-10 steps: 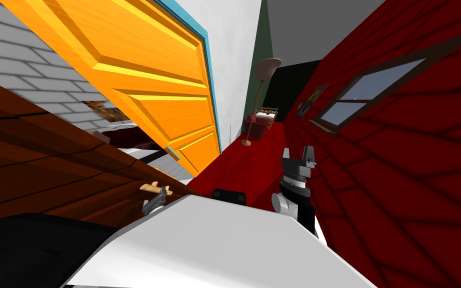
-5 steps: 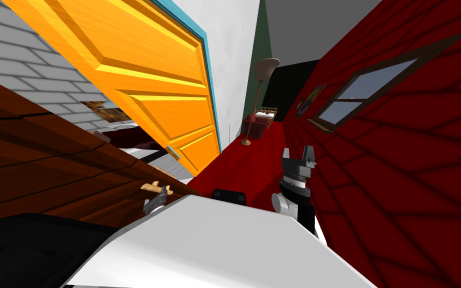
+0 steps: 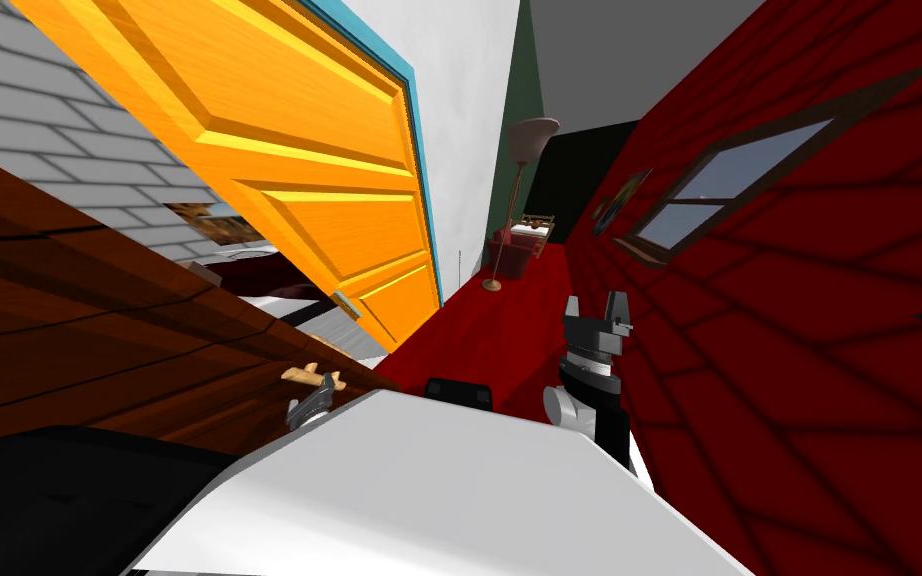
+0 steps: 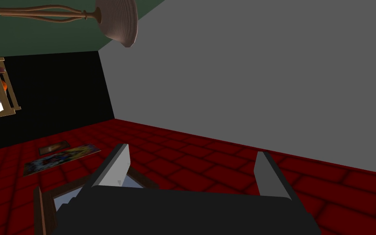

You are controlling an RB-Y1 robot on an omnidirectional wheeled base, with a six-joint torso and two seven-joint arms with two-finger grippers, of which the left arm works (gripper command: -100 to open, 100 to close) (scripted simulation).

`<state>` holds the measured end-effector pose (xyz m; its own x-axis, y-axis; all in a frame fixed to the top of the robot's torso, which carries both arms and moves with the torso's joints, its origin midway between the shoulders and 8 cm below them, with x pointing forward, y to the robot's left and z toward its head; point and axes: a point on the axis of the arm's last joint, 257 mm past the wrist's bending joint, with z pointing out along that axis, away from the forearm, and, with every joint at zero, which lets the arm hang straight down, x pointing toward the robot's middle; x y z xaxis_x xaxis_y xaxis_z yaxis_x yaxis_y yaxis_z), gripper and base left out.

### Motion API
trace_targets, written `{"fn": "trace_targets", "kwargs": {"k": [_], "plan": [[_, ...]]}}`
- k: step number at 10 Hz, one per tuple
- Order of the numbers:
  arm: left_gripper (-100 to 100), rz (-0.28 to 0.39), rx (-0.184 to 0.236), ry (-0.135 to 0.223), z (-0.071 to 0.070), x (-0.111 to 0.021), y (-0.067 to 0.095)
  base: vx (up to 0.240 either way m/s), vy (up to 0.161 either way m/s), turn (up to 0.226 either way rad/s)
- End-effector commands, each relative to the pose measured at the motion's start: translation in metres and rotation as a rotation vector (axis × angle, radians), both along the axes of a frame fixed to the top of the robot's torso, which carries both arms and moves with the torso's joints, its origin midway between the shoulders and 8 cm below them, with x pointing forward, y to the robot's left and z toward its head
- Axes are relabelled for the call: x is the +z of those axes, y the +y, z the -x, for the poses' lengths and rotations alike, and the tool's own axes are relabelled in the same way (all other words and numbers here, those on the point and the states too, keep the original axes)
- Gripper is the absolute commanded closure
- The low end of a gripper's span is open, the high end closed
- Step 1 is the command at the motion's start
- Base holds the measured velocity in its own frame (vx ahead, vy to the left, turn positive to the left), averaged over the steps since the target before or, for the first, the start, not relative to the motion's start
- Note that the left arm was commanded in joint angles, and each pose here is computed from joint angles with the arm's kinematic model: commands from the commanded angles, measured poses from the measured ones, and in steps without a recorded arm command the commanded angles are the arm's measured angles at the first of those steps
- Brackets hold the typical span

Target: Pull the door open

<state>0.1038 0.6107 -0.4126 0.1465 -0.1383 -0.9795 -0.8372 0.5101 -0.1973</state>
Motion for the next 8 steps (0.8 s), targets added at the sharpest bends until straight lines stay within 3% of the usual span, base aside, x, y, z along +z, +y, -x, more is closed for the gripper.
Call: {"fn": "trace_targets", "kwargs": {"k": [1, 8], "plan": [[100, 0.001, -0.002, -0.009, -0.0016, 0.0013, 0.0008, -0.096, -0.015, -0.077], [100, 0.004, -0.007, -0.029, -0.0055, 0.0046, 0.0027, -0.145, -0.031, -0.022]]}}
